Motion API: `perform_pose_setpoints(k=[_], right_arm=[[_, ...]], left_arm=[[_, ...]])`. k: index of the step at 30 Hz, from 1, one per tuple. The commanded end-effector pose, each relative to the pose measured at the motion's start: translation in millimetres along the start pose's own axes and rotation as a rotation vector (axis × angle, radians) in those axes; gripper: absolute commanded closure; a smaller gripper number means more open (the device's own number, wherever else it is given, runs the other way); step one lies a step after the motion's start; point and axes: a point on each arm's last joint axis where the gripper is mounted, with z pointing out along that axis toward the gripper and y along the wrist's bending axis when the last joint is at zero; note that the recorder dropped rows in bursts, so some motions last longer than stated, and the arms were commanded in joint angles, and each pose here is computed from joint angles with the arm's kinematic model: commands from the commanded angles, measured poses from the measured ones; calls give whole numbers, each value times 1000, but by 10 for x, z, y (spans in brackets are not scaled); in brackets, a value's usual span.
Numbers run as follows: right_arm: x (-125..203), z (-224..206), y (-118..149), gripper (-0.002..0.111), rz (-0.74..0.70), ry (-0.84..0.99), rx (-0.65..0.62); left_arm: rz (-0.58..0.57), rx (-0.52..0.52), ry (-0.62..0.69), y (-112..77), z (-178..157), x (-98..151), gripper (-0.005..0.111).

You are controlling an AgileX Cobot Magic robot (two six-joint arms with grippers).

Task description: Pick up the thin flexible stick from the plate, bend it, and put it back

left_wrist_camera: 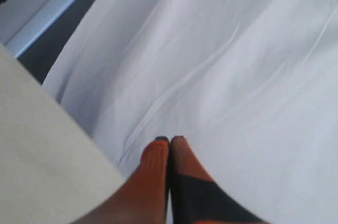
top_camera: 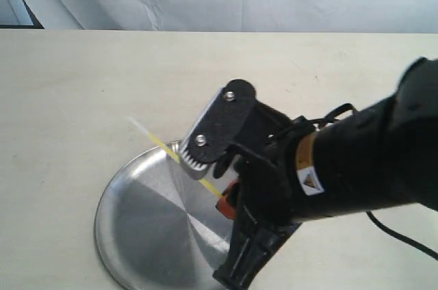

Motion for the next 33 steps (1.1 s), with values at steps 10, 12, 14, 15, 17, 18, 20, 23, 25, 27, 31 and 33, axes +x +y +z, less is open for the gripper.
perform_pose_setpoints(k=[10,12,14,15,17,18,20,23,25,27,31,33], right_arm=[[359,-666,-31,109,247,-286,44],[373,-719,-26,109,301,-340,27],[390,-715,0,109,364,-389,-17],[401,-704,14,109,396,-414,-43],[429,-662,30,109,438,-441,-73],[450,-636,34,109,454,-446,-82],[489,-594,38,109,466,-447,-87],[519,-591,43,109,475,-442,-91],[514,-687,42,109,472,-502,-100],[507,-763,39,109,464,-554,-104],[485,-696,25,109,412,-539,-72],[442,-650,20,109,403,-553,-70]], left_arm=[[109,-5,231,-428,143,-154,107],[39,-38,334,-521,235,-150,107],[38,-30,489,-669,353,-117,107],[56,12,561,-765,421,-96,107],[109,180,707,-997,553,-25,107],[124,287,777,-1104,586,23,107],[104,581,865,-1353,685,107,107],[9,909,1029,-1514,842,311,107],[-95,835,1171,-1426,1027,577,107],[-132,737,1262,-1326,1137,848,107],[-157,692,1330,-1267,1218,1044,107],[-164,711,1334,-1285,1208,1032,107]])
